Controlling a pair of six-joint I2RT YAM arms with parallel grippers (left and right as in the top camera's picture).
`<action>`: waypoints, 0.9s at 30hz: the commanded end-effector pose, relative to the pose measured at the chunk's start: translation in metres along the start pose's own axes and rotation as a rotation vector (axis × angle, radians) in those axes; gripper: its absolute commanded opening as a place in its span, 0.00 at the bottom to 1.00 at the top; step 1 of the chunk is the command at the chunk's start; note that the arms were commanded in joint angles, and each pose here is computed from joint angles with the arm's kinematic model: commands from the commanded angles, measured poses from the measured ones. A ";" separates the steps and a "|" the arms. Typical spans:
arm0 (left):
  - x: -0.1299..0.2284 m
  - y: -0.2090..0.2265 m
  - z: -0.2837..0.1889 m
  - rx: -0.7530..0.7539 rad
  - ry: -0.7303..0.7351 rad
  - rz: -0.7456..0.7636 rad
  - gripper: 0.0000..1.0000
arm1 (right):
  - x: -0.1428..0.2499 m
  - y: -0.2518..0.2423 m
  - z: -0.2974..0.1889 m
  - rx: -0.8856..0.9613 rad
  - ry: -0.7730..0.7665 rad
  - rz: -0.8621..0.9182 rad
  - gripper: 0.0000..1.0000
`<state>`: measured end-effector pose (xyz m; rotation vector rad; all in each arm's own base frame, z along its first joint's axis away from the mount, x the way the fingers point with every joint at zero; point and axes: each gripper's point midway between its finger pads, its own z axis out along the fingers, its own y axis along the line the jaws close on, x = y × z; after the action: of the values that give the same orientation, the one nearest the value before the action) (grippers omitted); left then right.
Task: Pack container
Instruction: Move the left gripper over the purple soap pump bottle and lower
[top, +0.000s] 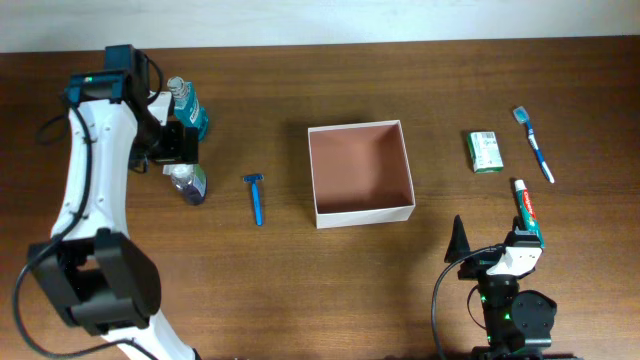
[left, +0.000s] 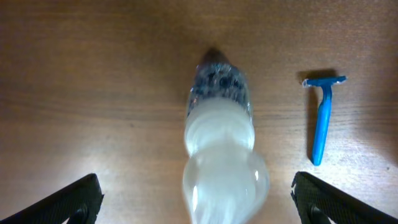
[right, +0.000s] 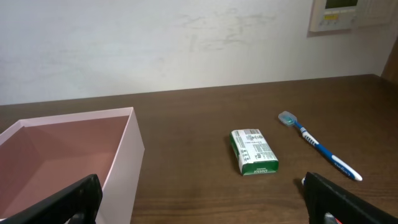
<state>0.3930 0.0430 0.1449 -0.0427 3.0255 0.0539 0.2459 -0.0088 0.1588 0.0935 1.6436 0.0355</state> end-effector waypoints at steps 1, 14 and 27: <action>-0.009 -0.007 0.013 0.046 0.002 0.058 0.99 | 0.002 -0.002 0.000 0.012 -0.001 0.011 0.98; 0.000 -0.008 0.051 0.057 0.117 0.059 0.99 | 0.002 -0.002 0.000 0.012 0.000 0.011 0.98; -0.008 -0.008 0.065 0.056 0.108 0.059 0.99 | 0.002 -0.002 0.000 0.012 0.000 0.011 0.98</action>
<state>0.4048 0.0390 0.0913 0.0245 3.1244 -0.0029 0.2459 -0.0088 0.1588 0.0938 1.6436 0.0352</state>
